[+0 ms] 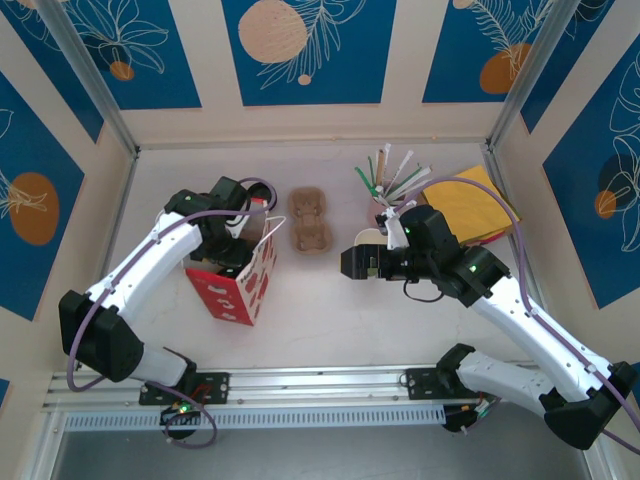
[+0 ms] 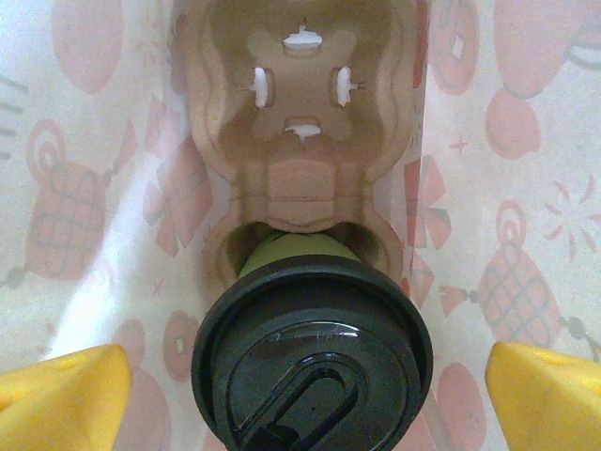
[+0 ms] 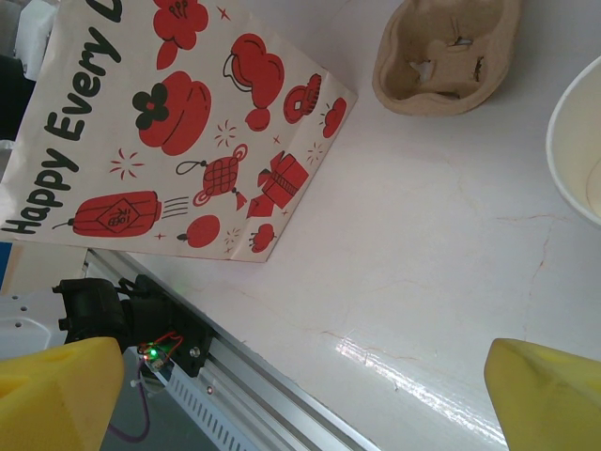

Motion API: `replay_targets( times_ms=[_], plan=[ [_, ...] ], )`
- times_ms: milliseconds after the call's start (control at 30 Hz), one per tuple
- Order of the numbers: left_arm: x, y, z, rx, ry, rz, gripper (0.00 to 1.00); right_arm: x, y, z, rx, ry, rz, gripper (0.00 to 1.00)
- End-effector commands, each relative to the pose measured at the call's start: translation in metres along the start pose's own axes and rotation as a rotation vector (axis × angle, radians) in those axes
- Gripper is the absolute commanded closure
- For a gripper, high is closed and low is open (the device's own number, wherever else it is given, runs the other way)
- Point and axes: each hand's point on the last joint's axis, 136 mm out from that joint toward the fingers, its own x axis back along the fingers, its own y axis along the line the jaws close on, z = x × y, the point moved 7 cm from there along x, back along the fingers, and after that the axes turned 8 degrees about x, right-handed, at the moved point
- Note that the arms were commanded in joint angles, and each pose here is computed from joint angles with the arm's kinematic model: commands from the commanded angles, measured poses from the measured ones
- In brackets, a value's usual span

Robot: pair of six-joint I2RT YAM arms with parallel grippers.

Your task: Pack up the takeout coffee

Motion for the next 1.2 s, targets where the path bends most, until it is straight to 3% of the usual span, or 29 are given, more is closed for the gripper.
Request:
replay_targets(
  times_ms=[0,1167],
  plan=[
    [0.01,0.004,-0.002,0.004,-0.017,0.011,0.03,0.003,0.002,0.001,0.006,-0.006,-0.006,0.01],
    [0.022,0.007,-0.003,0.013,-0.042,0.008,0.03,0.002,0.003,0.0,0.007,-0.008,-0.012,0.01]
  ],
)
